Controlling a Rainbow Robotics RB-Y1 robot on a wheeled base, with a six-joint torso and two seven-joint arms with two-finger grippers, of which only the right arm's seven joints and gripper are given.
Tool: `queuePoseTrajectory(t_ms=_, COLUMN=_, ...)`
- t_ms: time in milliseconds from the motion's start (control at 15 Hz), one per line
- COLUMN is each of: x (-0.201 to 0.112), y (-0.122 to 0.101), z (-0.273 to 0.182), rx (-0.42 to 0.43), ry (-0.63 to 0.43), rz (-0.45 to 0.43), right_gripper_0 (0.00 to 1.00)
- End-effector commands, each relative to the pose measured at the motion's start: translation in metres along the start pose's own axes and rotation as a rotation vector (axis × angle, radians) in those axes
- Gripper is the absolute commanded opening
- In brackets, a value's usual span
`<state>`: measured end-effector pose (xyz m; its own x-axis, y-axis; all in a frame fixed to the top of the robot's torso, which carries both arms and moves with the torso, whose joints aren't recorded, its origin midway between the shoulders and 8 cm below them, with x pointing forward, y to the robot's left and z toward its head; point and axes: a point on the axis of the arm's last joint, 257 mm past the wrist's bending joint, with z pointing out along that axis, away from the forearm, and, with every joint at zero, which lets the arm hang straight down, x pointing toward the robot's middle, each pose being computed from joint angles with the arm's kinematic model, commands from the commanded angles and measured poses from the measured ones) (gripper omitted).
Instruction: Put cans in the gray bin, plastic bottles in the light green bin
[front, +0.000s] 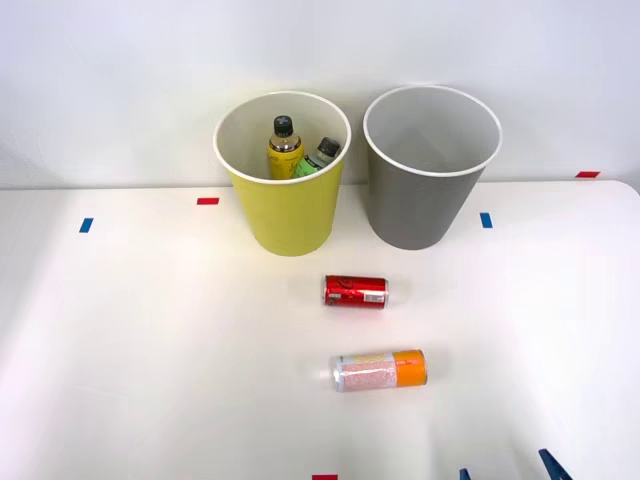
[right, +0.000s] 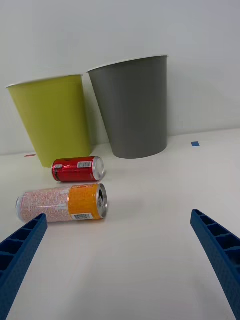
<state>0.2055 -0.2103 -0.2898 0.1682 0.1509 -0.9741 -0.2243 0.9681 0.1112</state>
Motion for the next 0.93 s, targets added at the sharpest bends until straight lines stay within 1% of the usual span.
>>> queuePoseTrajectory(t_ms=67, x=0.0, y=0.0, z=0.0, rx=0.0, ry=0.0, rz=0.0, right_gripper_0=1.0)
queuePoseTrajectory(t_ms=133, x=0.008, y=-0.003, z=0.001, rx=0.006, ry=0.015, rz=0.001, right_gripper_0=1.0)
queuePoseTrajectory(t_ms=200, x=0.007, y=-0.002, z=0.002, rx=-0.002, ry=0.008, rz=-0.003, right_gripper_0=1.0)
queuePoseTrajectory(t_ms=400, x=-0.016, y=-0.005, z=0.01, rx=-0.083, ry=-0.03, rz=-0.061, right_gripper_0=1.0)
queuePoseTrajectory(t_ms=467, x=-0.022, y=-0.006, z=0.015, rx=-0.105, ry=-0.027, rz=-0.077, right_gripper_0=0.98)
queuePoseTrajectory(t_ms=533, x=-0.027, y=-0.008, z=0.022, rx=-0.123, ry=-0.013, rz=-0.097, right_gripper_0=0.96)
queuePoseTrajectory(t_ms=733, x=-0.046, y=-0.013, z=0.041, rx=-0.19, ry=0.058, rz=-0.181, right_gripper_0=0.96)
queuePoseTrajectory(t_ms=933, x=-0.043, y=-0.008, z=0.045, rx=-0.311, ry=0.15, rz=-0.253, right_gripper_0=0.95)
